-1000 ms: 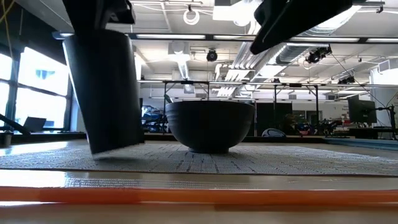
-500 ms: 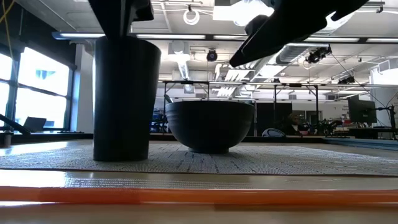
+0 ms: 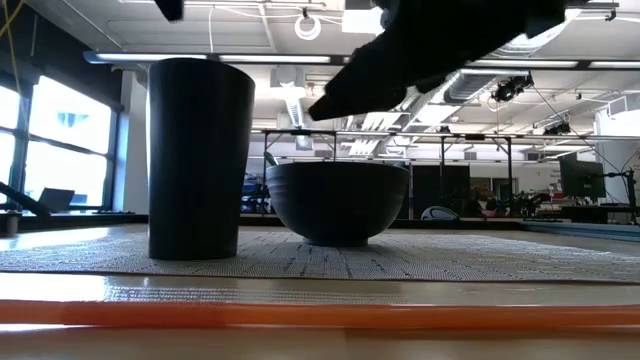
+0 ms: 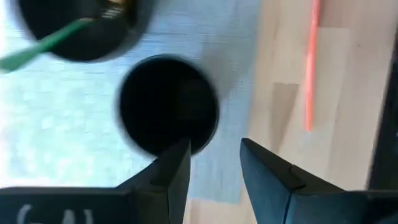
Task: Pick & Place Utensil
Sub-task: Put the black cup to the top right of the black bowl on the gray mat
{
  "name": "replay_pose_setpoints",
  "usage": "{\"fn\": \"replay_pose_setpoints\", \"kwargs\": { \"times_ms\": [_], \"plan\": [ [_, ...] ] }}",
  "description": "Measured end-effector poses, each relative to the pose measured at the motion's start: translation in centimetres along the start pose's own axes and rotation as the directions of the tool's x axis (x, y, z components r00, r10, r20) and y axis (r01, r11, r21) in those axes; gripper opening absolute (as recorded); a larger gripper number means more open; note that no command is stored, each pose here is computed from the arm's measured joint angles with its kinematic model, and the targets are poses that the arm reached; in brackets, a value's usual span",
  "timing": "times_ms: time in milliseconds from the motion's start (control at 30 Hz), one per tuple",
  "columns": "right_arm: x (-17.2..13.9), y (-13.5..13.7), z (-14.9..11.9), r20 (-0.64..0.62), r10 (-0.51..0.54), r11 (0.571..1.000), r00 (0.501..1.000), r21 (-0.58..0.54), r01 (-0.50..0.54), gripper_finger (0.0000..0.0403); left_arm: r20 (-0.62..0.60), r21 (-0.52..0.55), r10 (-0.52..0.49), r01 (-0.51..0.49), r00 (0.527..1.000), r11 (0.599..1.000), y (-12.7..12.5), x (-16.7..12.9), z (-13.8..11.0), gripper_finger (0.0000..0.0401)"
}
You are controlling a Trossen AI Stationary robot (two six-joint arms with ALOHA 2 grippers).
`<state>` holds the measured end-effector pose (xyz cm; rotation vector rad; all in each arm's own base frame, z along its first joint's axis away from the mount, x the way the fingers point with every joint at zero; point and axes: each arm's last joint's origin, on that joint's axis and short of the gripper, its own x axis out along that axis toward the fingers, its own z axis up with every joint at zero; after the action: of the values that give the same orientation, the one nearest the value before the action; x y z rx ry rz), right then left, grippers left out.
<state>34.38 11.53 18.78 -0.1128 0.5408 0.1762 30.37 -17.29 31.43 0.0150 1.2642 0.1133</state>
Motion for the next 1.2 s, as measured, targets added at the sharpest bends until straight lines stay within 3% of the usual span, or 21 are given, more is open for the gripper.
{"fn": "replay_pose_setpoints", "kwargs": {
  "times_ms": [167, 300, 467, 667, 933, 1200],
  "plan": [
    [1.4, -1.5, -0.1, 0.031, 0.073, 0.997, 0.997, 0.026, -0.074, 0.0321, 0.128, -0.035, 0.146, -0.142, 0.981, 0.989, -1.5, -2.9, -3.1, 0.0135],
    [2.5, -2.4, -0.3, 0.08, 0.088, 0.995, 0.993, 0.036, -0.091, 0.0344, 0.201, -0.061, 0.221, -0.213, 0.954, 0.975, -3.4, -3.1, -5.5, 0.0135],
    [3.8, -3.3, -0.5, 0.107, 0.063, 0.997, 0.992, 0.045, -0.068, 0.0374, 0.215, -0.126, 0.288, -0.266, 0.933, 0.956, -4.6, -1.4, -7.9, 0.0135],
    [6.0, -3.8, 0.3, 0.102, 0.07, 0.997, 0.992, 0.033, -0.074, 0.0388, 0.16, -0.204, 0.374, -0.34, 0.914, 0.918, -4.1, 2.2, -10.0, 0.0135],
    [7.6, -4.4, 0.6, 0.096, 0.093, 0.995, 0.991, 0.038, -0.097, 0.0386, 0.194, -0.272, 0.4, -0.342, 0.896, 0.899, -3.2, 6.8, -10.5, 0.0135],
    [7.4, -4.3, 1.5, 0.191, 0.134, 0.99, 0.972, 0.022, -0.141, 0.0386, 0.295, -0.33, 0.418, -0.319, 0.859, 0.889, -1.7, 9.9, -9.1, 0.0135]
  ]
}}
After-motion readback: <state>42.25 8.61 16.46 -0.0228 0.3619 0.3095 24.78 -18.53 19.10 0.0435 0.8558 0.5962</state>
